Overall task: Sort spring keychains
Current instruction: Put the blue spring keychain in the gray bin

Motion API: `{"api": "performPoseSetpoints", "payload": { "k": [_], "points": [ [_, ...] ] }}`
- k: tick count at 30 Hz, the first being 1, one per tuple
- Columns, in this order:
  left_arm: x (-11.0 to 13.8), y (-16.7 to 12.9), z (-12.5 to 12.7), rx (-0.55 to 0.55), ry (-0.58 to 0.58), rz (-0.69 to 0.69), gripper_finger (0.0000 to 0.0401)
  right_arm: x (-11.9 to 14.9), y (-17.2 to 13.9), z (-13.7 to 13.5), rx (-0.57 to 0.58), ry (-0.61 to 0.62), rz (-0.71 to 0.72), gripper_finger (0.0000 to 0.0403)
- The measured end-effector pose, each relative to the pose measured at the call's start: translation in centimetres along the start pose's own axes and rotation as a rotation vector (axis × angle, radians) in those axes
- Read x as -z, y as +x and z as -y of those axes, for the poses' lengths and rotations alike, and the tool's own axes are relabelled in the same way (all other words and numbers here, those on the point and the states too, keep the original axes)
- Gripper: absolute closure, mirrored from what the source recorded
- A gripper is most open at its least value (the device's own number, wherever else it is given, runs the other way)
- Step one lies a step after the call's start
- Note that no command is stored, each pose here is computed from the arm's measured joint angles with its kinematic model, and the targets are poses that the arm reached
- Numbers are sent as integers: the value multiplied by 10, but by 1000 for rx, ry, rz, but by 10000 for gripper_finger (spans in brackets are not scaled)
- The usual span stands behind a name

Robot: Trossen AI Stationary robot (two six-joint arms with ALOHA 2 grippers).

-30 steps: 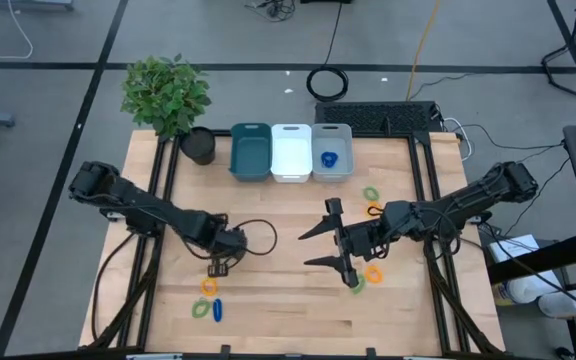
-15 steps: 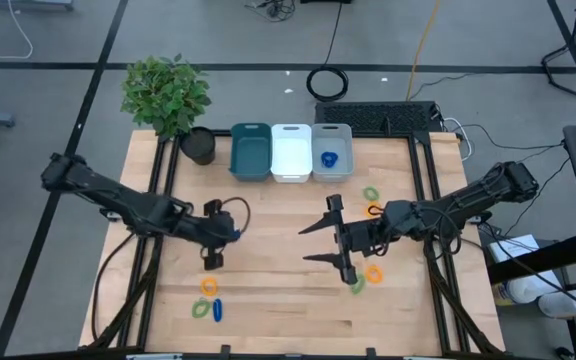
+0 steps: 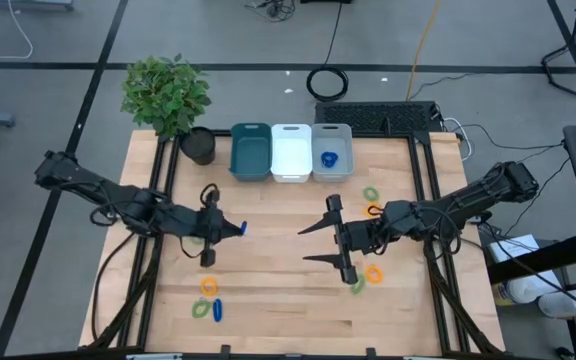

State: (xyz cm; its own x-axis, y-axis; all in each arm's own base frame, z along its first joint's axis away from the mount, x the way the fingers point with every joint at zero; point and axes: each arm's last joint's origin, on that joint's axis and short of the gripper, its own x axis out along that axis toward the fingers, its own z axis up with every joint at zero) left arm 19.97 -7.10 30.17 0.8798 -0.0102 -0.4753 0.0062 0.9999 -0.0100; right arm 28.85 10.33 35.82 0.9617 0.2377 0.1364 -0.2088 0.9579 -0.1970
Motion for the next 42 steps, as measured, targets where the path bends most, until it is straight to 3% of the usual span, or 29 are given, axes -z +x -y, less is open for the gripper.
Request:
{"api": "performPoseSetpoints", "payload": {
  "k": [11, 18, 28, 35, 42],
  "points": [
    [-25, -12, 11, 39, 106, 279, 396, 2, 1, 7, 23, 22, -5, 179],
    [-40, -11, 15, 43, 165, 434, 396, 12, 6, 26, 88, 78, -32, 179],
    [-47, 6, 12, 88, 201, 489, 396, 40, 21, 46, 150, 131, -87, 179],
    [-48, 21, 7, 98, 217, 496, 396, 57, 32, 43, 99, 165, -103, 179],
    [-48, 31, 6, 83, 222, 494, 396, 59, 36, 43, 103, 173, -67, 179]
  ]
}}
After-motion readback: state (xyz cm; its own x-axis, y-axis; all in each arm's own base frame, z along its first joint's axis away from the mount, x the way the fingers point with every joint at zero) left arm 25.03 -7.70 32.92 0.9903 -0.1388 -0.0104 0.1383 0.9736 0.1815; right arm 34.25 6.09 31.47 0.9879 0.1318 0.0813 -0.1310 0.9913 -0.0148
